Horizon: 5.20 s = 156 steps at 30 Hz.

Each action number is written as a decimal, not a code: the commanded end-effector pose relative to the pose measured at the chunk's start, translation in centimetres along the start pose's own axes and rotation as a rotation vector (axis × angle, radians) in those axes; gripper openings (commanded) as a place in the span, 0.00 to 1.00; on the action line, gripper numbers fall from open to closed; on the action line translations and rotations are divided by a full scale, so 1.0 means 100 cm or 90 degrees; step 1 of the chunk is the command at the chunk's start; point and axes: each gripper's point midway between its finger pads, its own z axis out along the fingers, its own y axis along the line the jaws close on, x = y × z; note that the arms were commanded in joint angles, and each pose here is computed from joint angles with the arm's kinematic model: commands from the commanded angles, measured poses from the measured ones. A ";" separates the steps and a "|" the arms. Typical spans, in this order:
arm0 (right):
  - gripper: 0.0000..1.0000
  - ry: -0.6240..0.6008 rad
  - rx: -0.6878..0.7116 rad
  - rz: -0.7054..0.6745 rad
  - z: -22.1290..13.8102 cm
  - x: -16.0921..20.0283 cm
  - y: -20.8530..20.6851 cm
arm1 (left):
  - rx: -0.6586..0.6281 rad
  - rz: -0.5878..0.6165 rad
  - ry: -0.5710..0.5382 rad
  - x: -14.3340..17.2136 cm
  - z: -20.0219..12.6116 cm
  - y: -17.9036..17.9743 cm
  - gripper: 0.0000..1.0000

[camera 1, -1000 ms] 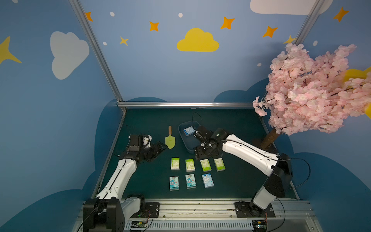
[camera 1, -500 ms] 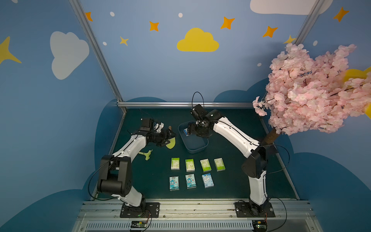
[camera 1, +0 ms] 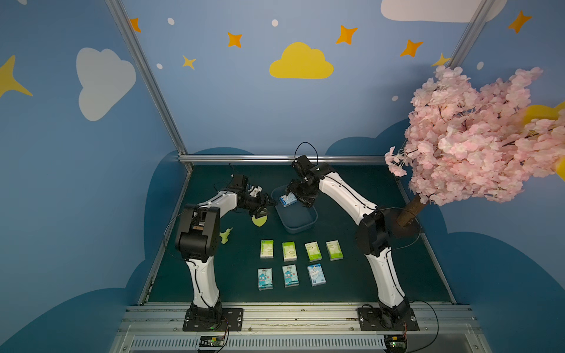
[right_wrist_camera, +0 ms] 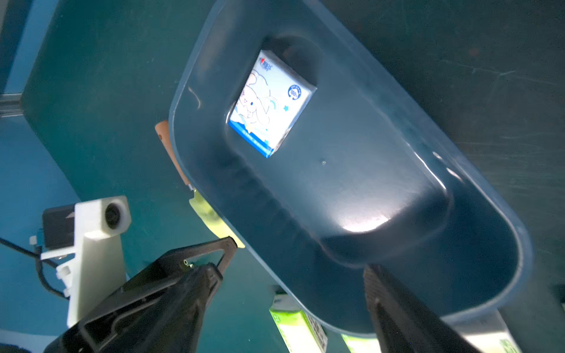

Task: Take the pocket tissues out of the storage box
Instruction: Pick up the pocket tissues from the storage box, then place the pocket tissues at the center of the board.

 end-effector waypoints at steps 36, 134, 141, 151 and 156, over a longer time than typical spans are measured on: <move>0.76 -0.075 0.011 -0.096 0.111 -0.056 0.001 | 0.013 -0.006 0.074 -0.003 0.036 -0.002 0.25; 0.48 -0.063 0.089 -0.543 -0.151 0.089 -0.151 | -0.147 0.110 -0.209 0.131 -0.113 0.003 0.70; 0.48 -0.037 0.109 -0.546 -0.161 0.118 -0.205 | -0.168 0.086 -0.316 0.153 -0.143 0.029 0.80; 0.48 0.005 0.132 -0.486 -0.142 0.148 -0.267 | -0.186 0.010 -0.414 0.177 -0.165 0.071 0.92; 0.47 -0.005 0.138 -0.498 -0.136 0.155 -0.269 | -0.187 -0.016 -0.411 0.187 -0.162 0.086 0.95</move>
